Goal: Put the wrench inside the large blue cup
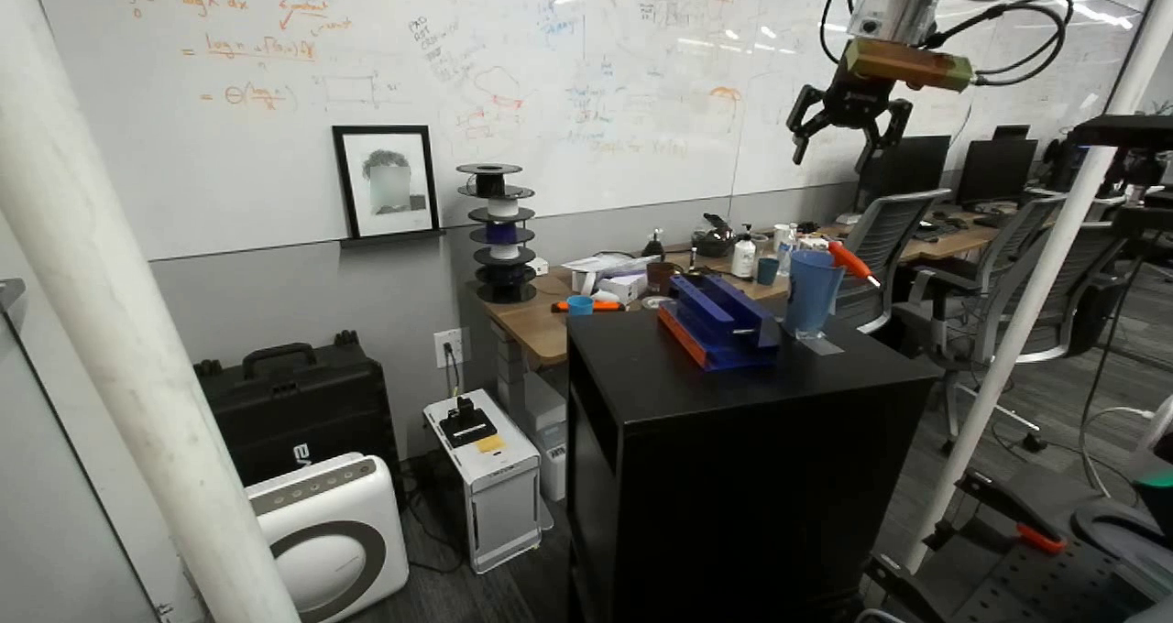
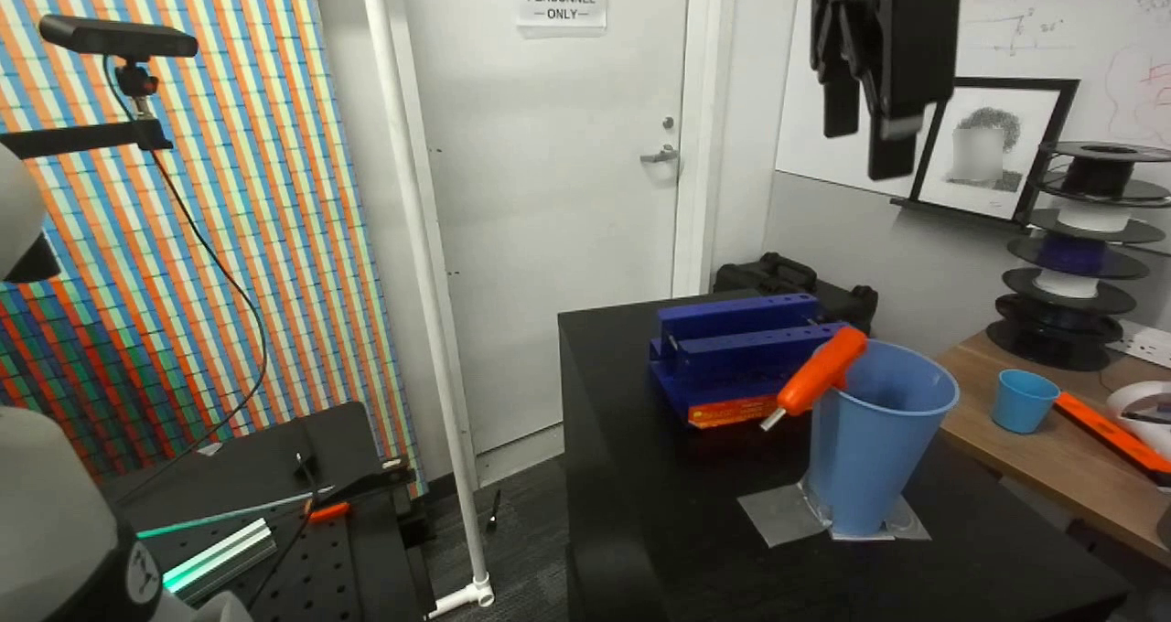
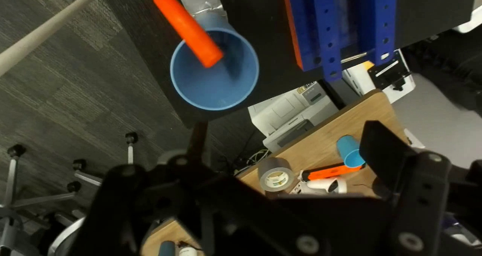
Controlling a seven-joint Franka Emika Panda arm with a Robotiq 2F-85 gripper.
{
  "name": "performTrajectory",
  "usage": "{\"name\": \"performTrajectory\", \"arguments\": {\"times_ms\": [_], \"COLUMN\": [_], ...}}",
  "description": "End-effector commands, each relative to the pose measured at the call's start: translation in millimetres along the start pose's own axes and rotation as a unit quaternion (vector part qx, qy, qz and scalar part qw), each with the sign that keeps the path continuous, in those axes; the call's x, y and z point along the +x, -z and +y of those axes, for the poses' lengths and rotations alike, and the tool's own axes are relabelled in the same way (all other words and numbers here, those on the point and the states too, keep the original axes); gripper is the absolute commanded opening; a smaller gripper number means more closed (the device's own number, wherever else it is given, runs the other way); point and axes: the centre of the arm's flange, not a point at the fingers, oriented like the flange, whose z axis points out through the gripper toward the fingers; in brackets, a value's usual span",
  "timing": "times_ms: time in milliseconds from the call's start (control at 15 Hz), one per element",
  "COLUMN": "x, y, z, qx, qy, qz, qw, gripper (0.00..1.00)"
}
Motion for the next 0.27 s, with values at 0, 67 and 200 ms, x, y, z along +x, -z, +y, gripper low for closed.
{"name": "performTrajectory", "arguments": {"times_ms": [0, 67, 200], "x": [-7.9, -14.8, -21.0], "y": [9.4, 17.3, 23.9], "z": [-6.3, -11.3, -14.7], "qx": [-0.001, -0.002, -0.002], "qy": [0.011, 0.019, 0.025], "qz": [-0.004, -0.007, -0.008], "qw": [0.9999, 0.9998, 0.9997], "gripper": [1.00, 1.00, 1.00]}}
